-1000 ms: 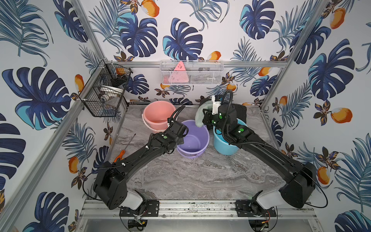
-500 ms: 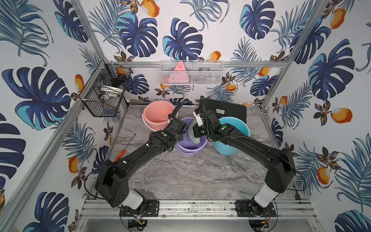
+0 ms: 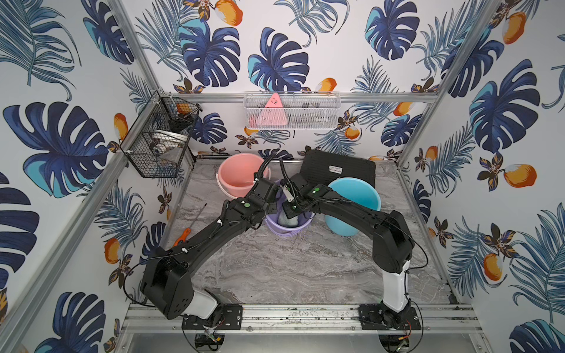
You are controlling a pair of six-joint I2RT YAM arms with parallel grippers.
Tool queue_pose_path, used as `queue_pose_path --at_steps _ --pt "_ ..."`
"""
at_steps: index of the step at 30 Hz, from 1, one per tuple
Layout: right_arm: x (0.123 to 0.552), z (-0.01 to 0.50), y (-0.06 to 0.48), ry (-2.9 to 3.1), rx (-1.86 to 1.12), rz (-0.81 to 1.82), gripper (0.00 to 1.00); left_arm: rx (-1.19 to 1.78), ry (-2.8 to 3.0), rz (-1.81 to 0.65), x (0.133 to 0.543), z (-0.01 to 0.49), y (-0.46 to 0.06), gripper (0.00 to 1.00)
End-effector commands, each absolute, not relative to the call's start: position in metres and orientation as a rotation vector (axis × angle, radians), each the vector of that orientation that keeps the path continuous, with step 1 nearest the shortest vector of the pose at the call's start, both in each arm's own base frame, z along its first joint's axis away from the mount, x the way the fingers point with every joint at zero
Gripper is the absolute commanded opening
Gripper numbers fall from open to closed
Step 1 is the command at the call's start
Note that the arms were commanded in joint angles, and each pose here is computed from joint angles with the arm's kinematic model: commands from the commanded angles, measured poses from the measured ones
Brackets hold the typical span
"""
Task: Wipe the inside of the bucket with a cloth
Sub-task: Wipe the dirt from the inside of the bucket.
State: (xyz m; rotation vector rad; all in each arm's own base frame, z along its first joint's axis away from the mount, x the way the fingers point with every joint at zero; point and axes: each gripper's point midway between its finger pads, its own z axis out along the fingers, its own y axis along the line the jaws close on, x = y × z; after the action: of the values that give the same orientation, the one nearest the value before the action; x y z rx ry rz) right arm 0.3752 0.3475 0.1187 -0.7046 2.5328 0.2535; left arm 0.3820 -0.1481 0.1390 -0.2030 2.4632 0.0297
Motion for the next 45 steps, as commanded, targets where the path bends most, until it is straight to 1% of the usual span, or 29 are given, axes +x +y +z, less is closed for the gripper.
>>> queue_pose_path --at_steps 1,8,12,14,16,18,22,26,28,32,35,37,40,45 --pt "0.374 0.098 0.335 2.599 -0.711 0.142 0.0 -0.232 2.464 0.002 0.384 0.139 -0.149 0.0" --pt "0.389 0.068 0.321 2.662 -0.652 -0.082 0.0 -0.183 2.56 0.105 0.382 0.109 -0.146 0.0" --pt "0.401 0.044 0.302 2.71 -0.575 -0.32 0.0 -0.182 2.571 0.093 0.38 0.099 -0.147 0.0" --pt "0.4 0.032 0.294 2.755 -0.559 -0.418 0.0 -0.19 2.564 0.08 0.38 0.098 -0.147 0.0" --pt "0.394 0.021 0.291 2.801 -0.558 -0.442 0.0 -0.188 2.558 0.077 0.379 0.099 -0.147 0.0" --pt "0.387 0.014 0.292 2.838 -0.549 -0.413 0.0 -0.188 2.551 0.084 0.38 0.1 -0.146 0.0" --pt "0.363 0.013 0.314 2.937 -0.577 -0.173 0.0 -0.186 2.539 0.102 0.382 0.102 -0.144 0.0" --pt "0.328 0.023 0.359 3.006 -0.699 0.244 0.0 -0.197 2.532 0.09 0.383 0.101 -0.145 0.0" --pt "0.313 0.035 0.383 2.997 -0.758 0.479 0.0 -0.204 2.531 0.085 0.383 0.1 -0.145 0.0" --pt "0.298 0.073 0.423 2.854 -0.844 0.914 0.0 -0.212 2.523 0.08 0.381 0.1 -0.144 0.0" --pt "0.297 0.103 0.442 2.725 -0.833 1.137 0.0 -0.218 2.519 0.095 0.379 0.101 -0.141 0.0" --pt "0.299 0.122 0.45 2.629 -0.801 1.261 0.0 -0.219 2.516 0.093 0.378 0.1 -0.14 0.0" --pt "0.308 0.141 0.454 2.538 -0.739 1.332 0.0 -0.225 2.51 0.082 0.375 0.101 -0.139 0.0" --pt "0.305 0.137 0.454 2.573 -0.73 1.343 0.0 -0.222 2.508 0.072 0.373 0.099 -0.14 0.0"
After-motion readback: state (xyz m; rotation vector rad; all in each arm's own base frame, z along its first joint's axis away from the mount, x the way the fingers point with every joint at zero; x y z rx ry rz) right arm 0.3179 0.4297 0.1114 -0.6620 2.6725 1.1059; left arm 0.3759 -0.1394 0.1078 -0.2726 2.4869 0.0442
